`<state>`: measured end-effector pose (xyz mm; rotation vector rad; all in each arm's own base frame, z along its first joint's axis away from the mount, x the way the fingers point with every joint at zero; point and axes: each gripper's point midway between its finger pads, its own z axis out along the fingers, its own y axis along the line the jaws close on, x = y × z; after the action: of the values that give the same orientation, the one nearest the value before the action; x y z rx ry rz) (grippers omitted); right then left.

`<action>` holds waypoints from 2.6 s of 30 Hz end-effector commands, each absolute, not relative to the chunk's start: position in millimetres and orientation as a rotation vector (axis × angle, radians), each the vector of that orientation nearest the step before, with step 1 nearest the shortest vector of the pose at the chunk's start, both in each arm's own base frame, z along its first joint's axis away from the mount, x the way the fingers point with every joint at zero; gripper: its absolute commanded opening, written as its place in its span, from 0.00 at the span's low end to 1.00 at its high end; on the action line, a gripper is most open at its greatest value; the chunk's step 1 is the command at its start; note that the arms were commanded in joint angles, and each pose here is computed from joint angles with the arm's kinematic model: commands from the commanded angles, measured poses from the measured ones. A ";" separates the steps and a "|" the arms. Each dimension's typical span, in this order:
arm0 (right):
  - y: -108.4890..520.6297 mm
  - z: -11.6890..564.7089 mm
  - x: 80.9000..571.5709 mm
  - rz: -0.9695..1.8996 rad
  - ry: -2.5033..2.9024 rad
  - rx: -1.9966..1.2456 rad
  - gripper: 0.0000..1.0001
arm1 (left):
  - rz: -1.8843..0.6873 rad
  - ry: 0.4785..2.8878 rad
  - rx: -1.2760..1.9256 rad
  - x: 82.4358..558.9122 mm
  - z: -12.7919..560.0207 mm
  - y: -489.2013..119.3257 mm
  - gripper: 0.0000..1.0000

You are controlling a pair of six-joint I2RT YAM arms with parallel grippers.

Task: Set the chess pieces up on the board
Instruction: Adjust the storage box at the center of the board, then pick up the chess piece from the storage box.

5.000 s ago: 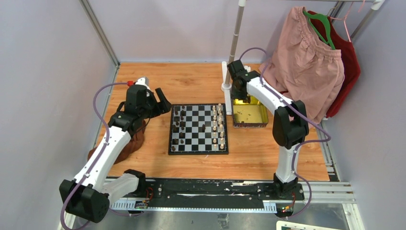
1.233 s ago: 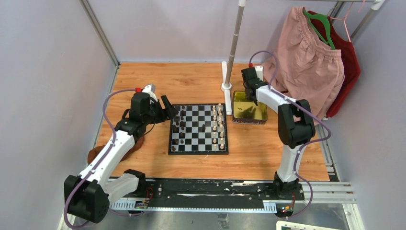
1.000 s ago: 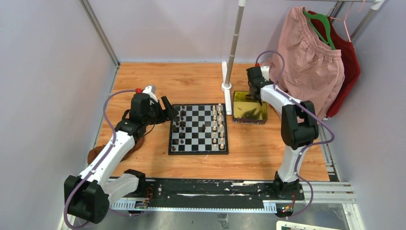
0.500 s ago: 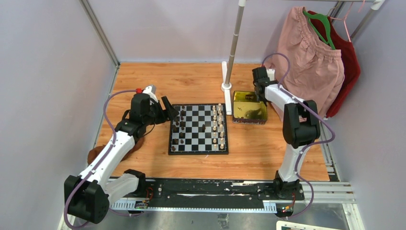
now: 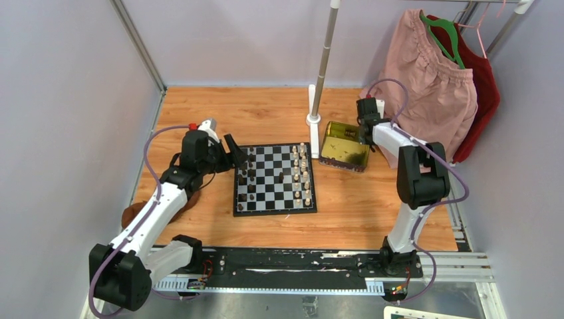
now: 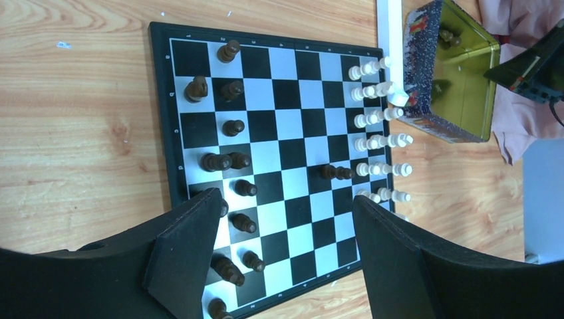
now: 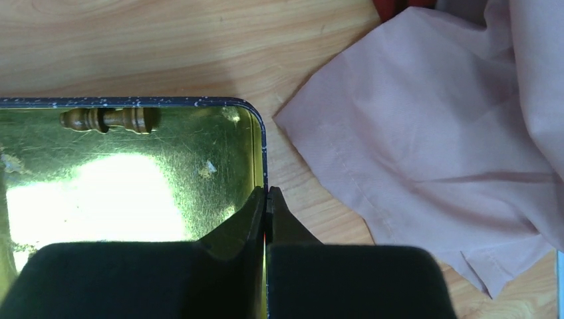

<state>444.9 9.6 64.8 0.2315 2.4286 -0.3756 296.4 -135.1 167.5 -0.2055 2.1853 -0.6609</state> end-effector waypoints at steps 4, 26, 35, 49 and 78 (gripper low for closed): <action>5.8 103.5 435.8 -0.323 2.239 0.253 0.00 | -0.705 2.159 -0.204 285.9 168.7 -138.5 0.77; -3.4 150.4 419.1 -0.390 1.990 0.202 0.00 | -0.732 2.125 -0.278 280.1 167.8 -137.3 0.77; 10.8 133.3 430.1 -0.339 2.055 0.160 0.00 | -0.713 2.135 -0.269 280.3 165.4 -135.9 0.77; 11.2 90.3 440.0 -0.358 2.263 0.181 0.31 | -0.709 2.168 -0.244 282.9 155.2 -138.7 0.77; 69.5 57.7 486.1 -0.099 2.401 0.080 0.31 | -0.683 2.191 -0.220 294.6 148.9 -140.6 0.78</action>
<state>481.4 59.1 57.1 0.0825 2.3905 -0.1264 285.9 -137.4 135.8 -0.2543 2.2326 -0.6789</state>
